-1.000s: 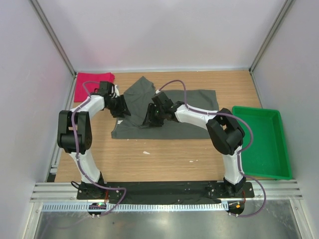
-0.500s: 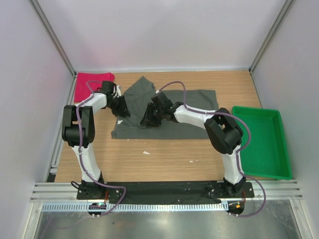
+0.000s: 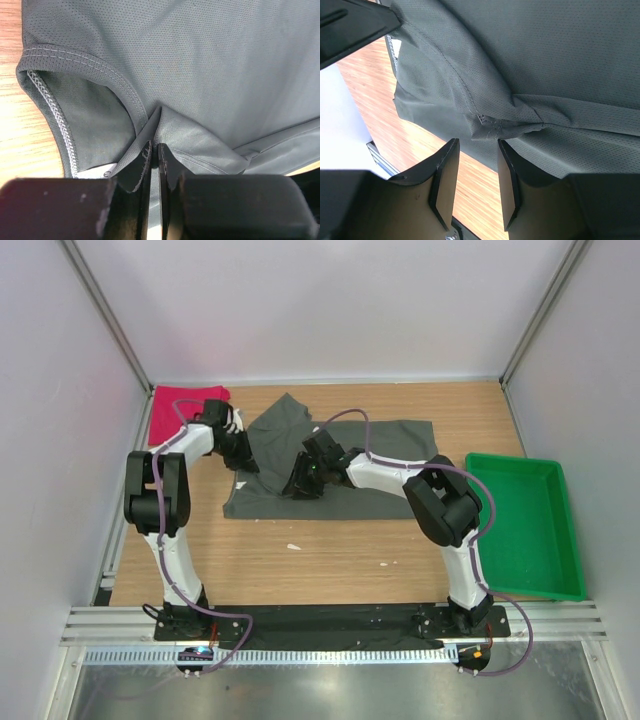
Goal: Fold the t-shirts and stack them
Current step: Fold the tshirt
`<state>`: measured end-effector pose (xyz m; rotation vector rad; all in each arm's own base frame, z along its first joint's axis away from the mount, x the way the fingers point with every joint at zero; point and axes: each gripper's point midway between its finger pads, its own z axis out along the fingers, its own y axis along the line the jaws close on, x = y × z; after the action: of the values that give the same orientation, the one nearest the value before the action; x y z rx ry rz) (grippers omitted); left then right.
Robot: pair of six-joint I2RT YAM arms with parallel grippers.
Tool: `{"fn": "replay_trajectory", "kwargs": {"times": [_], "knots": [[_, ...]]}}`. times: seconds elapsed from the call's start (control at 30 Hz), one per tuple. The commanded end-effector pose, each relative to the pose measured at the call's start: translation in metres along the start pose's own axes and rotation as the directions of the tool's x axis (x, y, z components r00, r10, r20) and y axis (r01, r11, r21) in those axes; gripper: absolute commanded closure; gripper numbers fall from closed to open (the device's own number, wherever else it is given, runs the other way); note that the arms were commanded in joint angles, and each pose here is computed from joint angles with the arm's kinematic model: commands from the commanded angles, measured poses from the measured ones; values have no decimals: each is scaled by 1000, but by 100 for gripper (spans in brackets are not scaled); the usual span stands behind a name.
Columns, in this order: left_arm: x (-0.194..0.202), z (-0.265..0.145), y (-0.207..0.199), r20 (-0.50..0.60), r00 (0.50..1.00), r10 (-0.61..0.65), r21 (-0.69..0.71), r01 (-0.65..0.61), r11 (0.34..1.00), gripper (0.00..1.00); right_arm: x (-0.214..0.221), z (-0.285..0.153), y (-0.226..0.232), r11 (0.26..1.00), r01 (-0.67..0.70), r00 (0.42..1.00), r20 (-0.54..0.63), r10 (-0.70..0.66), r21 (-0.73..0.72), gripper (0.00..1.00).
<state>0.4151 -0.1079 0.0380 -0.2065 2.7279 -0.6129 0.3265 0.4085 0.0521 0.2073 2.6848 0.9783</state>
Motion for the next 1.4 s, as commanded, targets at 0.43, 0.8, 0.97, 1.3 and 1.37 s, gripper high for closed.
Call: {"fn": "replay_trajectory", "kwargs": {"times": [0.43,0.8,0.97,1.3,1.37], "knots": [[-19,2,-32,-23,991,-131,134,133,982,92,-10,-21,9,988,154,986,64,-154,8,59],[-14,-3,-27,-20,993,-116,112,117,987,89,-6,-10,26,996,34,999,45,-31,-77,59],[-10,-5,-26,-22,994,-108,106,109,988,92,-9,-14,28,993,-72,994,72,79,-94,57],[-6,-10,-26,-21,995,-102,105,103,989,92,-11,-9,27,968,-231,968,73,238,-93,58],[-4,-10,-24,-23,995,-100,100,102,990,93,-10,-11,25,963,-253,963,76,260,-91,58]]}}
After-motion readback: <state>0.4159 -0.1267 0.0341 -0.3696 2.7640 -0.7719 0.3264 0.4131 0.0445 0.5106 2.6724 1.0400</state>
